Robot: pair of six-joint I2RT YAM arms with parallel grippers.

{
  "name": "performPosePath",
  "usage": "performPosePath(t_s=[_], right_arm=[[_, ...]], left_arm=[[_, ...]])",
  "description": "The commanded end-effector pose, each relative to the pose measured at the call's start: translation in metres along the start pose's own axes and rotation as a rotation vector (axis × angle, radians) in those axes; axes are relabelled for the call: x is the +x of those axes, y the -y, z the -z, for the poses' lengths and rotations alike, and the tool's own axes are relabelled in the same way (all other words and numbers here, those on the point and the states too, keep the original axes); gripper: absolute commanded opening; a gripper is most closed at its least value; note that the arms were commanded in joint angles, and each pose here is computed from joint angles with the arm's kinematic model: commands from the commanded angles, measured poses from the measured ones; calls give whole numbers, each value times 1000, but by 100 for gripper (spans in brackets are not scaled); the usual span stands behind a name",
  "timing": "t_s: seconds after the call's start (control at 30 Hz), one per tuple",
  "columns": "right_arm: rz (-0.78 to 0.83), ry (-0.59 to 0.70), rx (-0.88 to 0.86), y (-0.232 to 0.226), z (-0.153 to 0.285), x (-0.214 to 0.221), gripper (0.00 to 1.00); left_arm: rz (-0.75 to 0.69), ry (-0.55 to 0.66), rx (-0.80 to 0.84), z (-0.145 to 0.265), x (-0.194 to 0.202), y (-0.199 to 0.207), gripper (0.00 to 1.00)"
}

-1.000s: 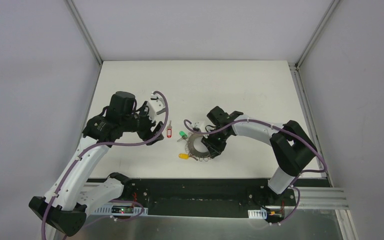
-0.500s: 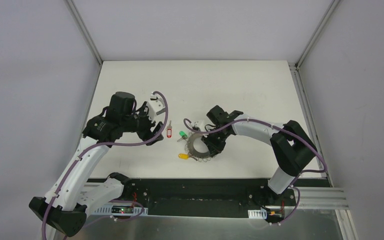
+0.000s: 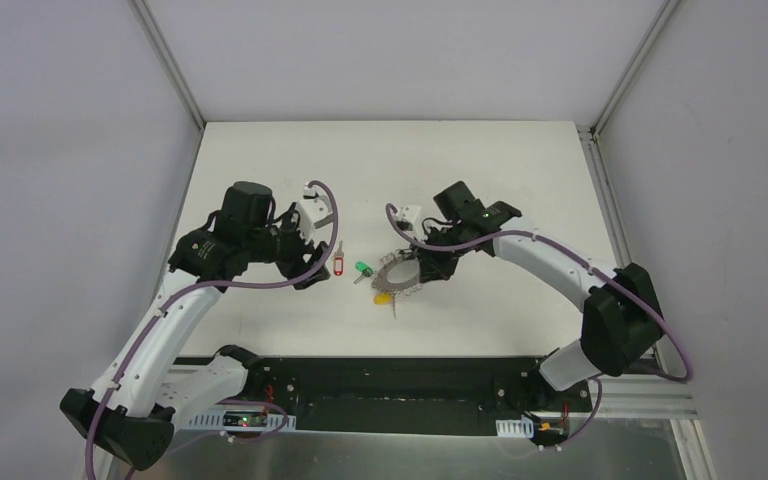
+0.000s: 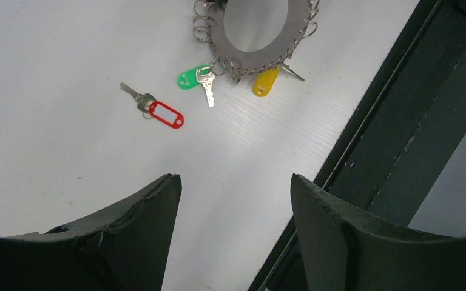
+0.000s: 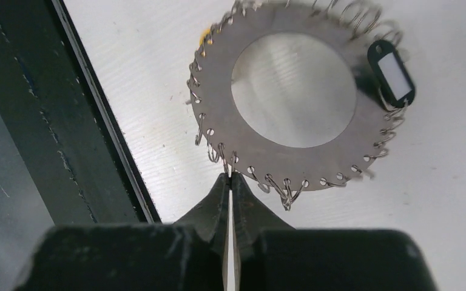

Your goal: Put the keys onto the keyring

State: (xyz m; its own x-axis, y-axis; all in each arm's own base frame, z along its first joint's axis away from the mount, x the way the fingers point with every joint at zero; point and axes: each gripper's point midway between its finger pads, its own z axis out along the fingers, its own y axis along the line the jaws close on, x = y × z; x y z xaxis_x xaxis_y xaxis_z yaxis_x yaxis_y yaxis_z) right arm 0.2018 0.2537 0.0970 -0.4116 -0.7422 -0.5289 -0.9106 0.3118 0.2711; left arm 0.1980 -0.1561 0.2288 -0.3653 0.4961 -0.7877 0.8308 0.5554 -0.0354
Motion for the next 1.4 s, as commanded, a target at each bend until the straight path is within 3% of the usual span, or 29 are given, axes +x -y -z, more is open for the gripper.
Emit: performPosePath(t_s=[0.0, 0.27, 0.6, 1.03, 1.37], right_arm=[[131, 160, 15, -10, 53, -50, 0], [228, 328, 20, -30, 115, -106, 0], [245, 493, -116, -66, 165, -159, 0], [216, 554, -276, -85, 177, -164, 0], [171, 573, -366, -85, 176, -161, 0]], left_arm=[[19, 52, 69, -4, -20, 5, 68], [24, 167, 204, -1, -86, 16, 64], [90, 343, 316, -7, -168, 28, 55], [19, 320, 475, -25, -171, 66, 49], [-7, 309, 466, -35, -170, 67, 43]])
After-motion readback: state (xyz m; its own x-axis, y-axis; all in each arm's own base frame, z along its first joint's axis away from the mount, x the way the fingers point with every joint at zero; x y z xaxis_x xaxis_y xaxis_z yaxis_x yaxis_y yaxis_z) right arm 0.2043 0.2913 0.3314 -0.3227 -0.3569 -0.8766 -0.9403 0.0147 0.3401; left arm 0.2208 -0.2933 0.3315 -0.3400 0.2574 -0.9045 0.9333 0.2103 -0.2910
